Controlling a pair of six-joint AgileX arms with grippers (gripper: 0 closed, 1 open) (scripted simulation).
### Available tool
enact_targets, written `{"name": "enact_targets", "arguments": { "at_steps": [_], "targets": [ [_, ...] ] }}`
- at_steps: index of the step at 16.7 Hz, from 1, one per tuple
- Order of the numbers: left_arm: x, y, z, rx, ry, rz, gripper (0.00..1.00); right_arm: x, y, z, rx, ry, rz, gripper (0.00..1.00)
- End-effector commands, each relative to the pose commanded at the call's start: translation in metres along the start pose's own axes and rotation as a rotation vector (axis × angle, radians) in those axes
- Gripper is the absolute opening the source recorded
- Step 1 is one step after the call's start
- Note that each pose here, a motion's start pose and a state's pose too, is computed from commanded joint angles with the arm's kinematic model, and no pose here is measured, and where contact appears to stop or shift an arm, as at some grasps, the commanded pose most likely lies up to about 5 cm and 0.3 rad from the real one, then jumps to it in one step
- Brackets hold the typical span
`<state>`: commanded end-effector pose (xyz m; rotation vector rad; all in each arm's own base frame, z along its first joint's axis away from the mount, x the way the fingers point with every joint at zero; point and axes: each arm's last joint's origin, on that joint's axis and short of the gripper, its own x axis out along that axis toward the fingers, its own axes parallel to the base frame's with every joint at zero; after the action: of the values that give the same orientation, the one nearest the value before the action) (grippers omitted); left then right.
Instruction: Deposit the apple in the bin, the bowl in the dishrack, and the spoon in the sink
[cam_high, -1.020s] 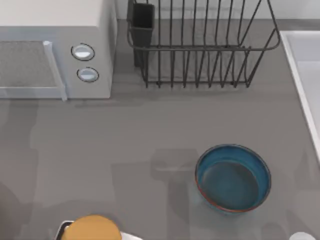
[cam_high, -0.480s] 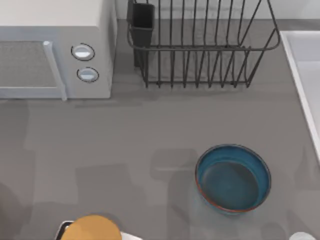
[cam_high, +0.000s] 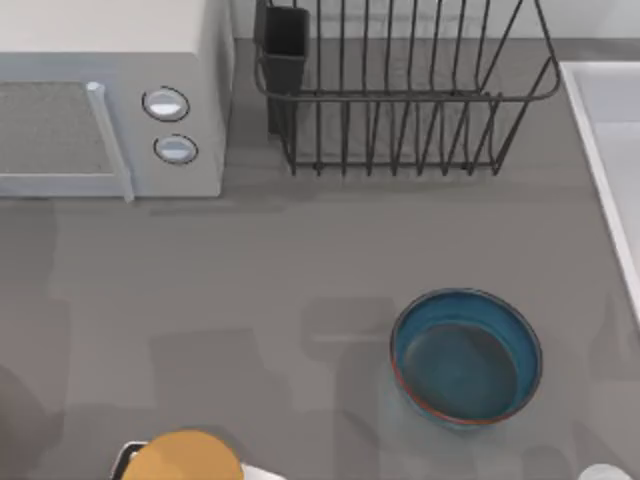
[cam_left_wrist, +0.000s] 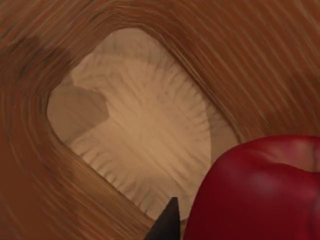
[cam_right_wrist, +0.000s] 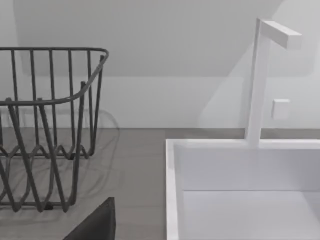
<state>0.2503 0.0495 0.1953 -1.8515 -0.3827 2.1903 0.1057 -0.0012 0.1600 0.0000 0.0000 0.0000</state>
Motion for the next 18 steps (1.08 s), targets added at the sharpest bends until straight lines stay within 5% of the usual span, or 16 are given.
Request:
{"name": "enact_targets", "arguments": {
  "at_steps": [6,18],
  "targets": [
    [0.0000,0.0000,0.0000,0.000,0.000,0.000,0.98,0.0000,0.0000,0.0000,0.000,0.000,0.000,1.00],
    [-0.0040,-0.0009,0.0007,-0.042,0.036,0.008,1.00,0.0000,0.0000,0.0000,0.000,0.000,0.000,1.00]
  ]
}}
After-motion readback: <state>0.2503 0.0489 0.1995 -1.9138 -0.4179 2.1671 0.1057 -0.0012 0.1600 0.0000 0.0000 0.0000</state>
